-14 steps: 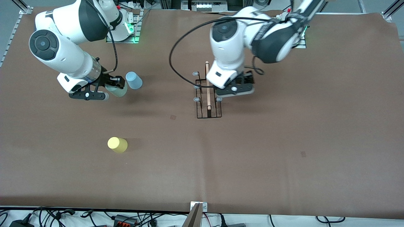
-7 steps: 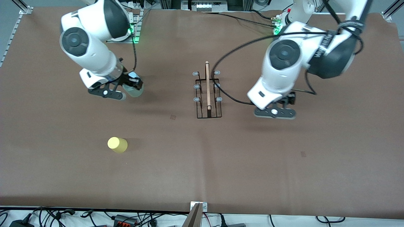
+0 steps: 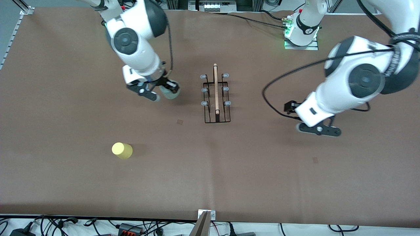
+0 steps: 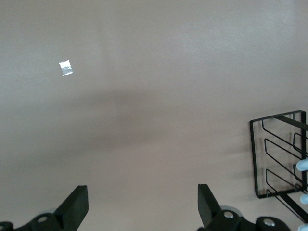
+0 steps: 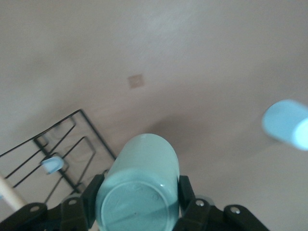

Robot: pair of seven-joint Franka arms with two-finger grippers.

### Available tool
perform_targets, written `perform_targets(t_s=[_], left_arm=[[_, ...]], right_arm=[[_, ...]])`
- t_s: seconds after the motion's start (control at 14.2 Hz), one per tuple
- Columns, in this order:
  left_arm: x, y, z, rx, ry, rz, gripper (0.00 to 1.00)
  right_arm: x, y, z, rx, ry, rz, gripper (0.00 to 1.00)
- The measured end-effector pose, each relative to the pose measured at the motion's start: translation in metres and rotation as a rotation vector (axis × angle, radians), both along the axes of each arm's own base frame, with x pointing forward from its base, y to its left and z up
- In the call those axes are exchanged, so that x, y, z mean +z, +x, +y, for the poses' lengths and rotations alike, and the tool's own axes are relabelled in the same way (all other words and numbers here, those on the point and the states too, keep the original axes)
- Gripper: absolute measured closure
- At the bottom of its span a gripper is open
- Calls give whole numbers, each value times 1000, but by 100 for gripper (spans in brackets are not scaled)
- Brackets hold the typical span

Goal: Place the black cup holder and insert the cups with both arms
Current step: 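Raise the left gripper away while the right gripper carries the cup toward the rack, then lower the teal cup onto a rack peg and open the right gripper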

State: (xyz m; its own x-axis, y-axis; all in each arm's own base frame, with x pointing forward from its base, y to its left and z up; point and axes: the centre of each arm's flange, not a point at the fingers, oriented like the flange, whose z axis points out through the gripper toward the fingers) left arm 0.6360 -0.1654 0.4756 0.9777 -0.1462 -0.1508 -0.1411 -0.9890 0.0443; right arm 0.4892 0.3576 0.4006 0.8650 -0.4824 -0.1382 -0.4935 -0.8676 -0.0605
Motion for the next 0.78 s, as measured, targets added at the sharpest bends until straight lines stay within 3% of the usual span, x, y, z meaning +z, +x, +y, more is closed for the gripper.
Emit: perform_targets(t_s=[0.28, 0.78], left_arm=[[-2, 7, 35, -36, -29, 12, 0], [-8, -2, 41, -51, -12, 87, 0]], right_arm=[[-15, -32, 49, -39, 4, 29, 33], [-13, -65, 83, -28, 11, 47, 33]])
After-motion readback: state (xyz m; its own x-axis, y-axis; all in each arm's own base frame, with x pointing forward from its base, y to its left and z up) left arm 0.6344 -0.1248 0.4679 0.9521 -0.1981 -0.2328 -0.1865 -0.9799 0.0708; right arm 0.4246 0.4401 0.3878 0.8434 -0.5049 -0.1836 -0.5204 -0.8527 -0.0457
